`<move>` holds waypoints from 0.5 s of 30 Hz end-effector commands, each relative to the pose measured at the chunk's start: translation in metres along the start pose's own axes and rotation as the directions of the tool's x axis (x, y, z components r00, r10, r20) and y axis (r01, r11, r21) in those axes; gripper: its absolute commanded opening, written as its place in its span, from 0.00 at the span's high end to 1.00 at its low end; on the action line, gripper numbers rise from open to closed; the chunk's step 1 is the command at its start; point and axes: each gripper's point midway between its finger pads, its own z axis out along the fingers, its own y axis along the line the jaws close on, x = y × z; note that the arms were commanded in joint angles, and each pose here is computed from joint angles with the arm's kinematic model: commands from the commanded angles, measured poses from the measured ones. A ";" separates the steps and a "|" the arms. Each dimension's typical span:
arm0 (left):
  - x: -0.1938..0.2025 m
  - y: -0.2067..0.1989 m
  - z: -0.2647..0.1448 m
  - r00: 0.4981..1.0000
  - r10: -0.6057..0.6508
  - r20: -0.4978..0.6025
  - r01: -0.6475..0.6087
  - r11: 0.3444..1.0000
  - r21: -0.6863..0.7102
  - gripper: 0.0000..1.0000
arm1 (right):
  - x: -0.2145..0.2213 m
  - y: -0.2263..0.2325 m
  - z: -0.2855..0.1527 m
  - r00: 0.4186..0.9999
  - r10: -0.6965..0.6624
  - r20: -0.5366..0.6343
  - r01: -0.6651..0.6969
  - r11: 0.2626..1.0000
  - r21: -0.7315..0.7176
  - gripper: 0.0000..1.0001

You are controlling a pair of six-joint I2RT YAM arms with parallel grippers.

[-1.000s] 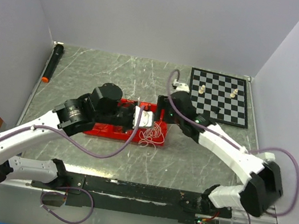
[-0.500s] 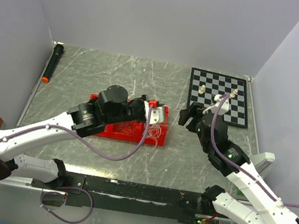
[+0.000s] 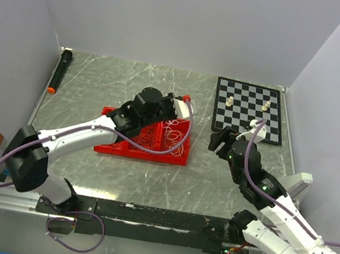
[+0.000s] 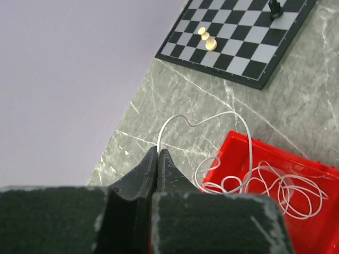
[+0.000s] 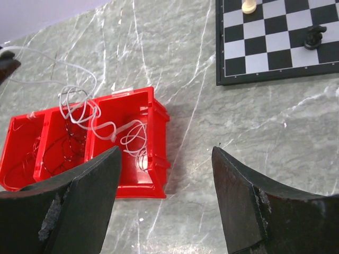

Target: Untangle the cables

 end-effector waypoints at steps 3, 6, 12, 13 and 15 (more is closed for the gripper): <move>-0.013 0.008 -0.001 0.998 0.035 0.061 -0.032 0.999 -0.040 0.99 | 0.007 -0.010 0.003 1.000 0.006 -0.006 -0.006 0.999 0.042 0.25; -0.005 -0.001 0.002 0.998 0.044 0.051 -0.043 0.999 -0.010 0.99 | 0.012 -0.009 0.006 1.000 0.005 -0.020 -0.004 0.999 0.037 0.25; 0.005 -0.017 0.007 0.999 -0.012 -0.030 0.014 0.996 0.086 0.55 | 0.014 -0.008 0.008 0.999 -0.009 -0.039 0.011 0.999 0.049 0.25; 0.004 -0.016 0.006 0.999 -0.014 -0.033 0.017 0.996 0.084 0.49 | 0.013 -0.008 0.008 0.999 -0.011 -0.039 0.013 0.999 0.051 0.25; -0.001 -0.010 0.003 1.000 -0.019 -0.024 0.020 0.997 0.071 0.40 | 0.012 -0.008 0.008 0.999 -0.011 -0.037 0.013 0.999 0.051 0.25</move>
